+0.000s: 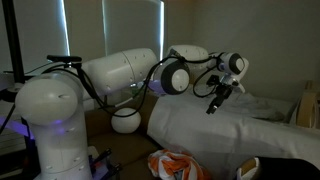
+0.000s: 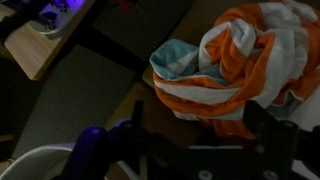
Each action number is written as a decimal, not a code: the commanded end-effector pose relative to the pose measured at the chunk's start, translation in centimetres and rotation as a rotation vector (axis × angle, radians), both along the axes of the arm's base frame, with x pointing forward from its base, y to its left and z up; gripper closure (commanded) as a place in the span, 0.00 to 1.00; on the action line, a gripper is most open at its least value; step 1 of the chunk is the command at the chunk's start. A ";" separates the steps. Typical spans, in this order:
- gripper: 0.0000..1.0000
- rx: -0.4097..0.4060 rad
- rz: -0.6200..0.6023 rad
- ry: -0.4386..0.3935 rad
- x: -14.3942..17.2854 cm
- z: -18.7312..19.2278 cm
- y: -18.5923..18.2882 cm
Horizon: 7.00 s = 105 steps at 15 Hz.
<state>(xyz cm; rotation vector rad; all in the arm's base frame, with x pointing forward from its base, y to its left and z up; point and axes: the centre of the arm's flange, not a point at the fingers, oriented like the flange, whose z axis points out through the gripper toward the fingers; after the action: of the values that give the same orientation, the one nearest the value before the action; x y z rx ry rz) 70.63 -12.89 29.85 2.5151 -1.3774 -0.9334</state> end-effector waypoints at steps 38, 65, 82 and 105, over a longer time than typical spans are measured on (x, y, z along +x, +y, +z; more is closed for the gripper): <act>0.00 -1.157 -0.996 -0.119 -5.8 -11.2 -8.6; 0.00 -1.356 -0.625 -0.052 -7.4 -21.4 -2.4; 0.00 -1.474 -0.400 -0.241 -5.6 -24.4 -0.6; 0.33 -1.574 -0.287 -0.354 -4.9 -25.0 -5.8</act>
<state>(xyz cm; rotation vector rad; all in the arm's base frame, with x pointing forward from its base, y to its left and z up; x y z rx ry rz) 68.02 -18.77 3.86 1.2331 -1.5255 0.5592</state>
